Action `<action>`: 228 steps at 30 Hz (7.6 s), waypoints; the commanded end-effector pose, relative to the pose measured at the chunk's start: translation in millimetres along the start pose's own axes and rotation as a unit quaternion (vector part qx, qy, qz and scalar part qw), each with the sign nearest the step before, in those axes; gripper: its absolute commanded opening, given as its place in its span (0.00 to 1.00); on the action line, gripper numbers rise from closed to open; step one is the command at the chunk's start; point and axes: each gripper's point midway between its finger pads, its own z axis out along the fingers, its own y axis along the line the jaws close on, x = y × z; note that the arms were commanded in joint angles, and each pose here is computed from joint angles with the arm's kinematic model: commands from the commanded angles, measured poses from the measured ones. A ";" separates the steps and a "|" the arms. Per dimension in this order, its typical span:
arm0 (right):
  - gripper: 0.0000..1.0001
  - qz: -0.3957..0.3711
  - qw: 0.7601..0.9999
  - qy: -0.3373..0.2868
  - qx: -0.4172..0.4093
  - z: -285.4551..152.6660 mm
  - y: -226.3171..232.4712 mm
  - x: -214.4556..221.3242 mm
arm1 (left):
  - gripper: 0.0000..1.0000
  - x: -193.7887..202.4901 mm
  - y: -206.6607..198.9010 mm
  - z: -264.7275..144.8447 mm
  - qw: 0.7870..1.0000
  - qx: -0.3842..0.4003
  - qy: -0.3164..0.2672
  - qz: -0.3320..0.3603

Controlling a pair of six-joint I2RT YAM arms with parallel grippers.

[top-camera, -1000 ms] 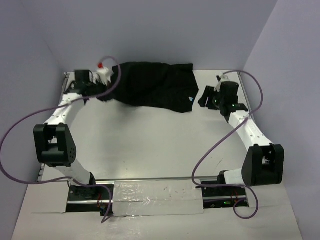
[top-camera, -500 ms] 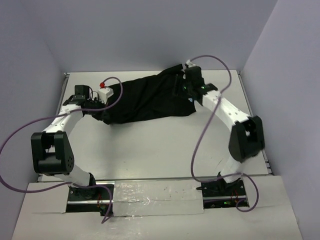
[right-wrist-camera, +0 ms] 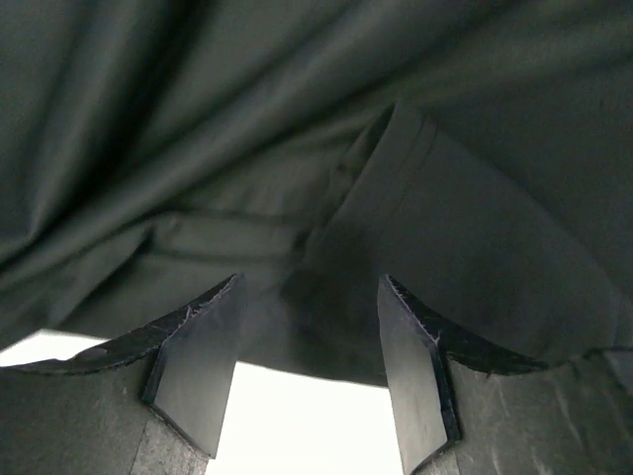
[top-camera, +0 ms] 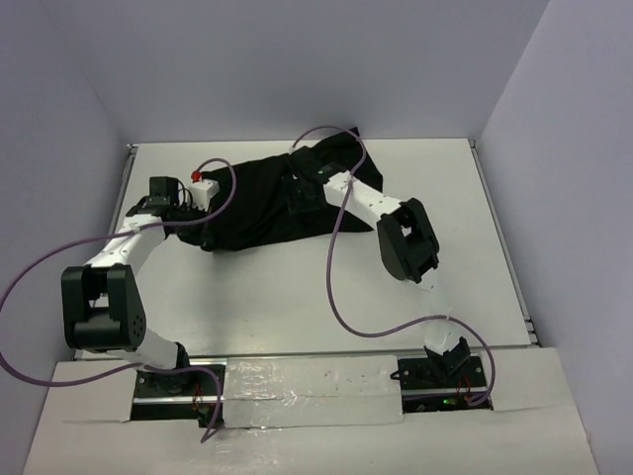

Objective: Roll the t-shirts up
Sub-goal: Flatten out the T-shirt at the center of the board, then fold the T-shirt at the center of the board.

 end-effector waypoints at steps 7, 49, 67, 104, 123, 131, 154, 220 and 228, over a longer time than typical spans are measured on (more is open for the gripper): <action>0.59 -0.036 0.995 0.035 0.084 15.1 -22.9 12.1 | 0.00 -15.4 6.5 -5.3 0.999 -0.020 -0.029 -0.012; 0.00 -0.153 0.986 0.065 0.015 -178.6 -66.5 172.2 | 0.58 -28.8 60.0 15.8 0.988 0.036 0.026 0.145; 0.00 -0.147 0.986 0.066 0.036 -173.2 -76.8 171.7 | 0.50 37.7 40.8 32.4 0.966 0.152 0.133 0.165; 0.00 0.106 0.873 -0.466 0.102 -322.3 -246.3 -278.8 | 0.00 -414.0 146.8 -241.4 0.806 -0.276 -0.514 0.102; 0.00 -0.246 0.911 -0.227 0.242 -254.6 -196.6 -108.7 | 0.00 -283.1 100.5 -160.4 0.876 -0.195 -0.345 0.276; 0.00 -0.264 0.962 -0.003 0.075 -191.8 -110.4 123.7 | 0.00 -38.9 49.4 -46.1 0.957 -0.017 -0.073 0.280; 0.00 -0.313 0.922 0.229 0.010 -196.3 -104.2 249.7 | 0.00 123.5 15.8 -44.8 0.963 0.044 0.138 0.227; 0.59 -0.198 0.944 -0.091 0.249 -104.4 -223.3 -64.8 | 0.69 -54.7 108.1 16.3 0.991 -0.131 -0.002 0.009; 0.58 0.100 0.993 -0.030 -0.059 -131.5 -154.6 39.1 | 0.68 -16.8 67.8 14.2 0.992 -0.067 0.044 -0.095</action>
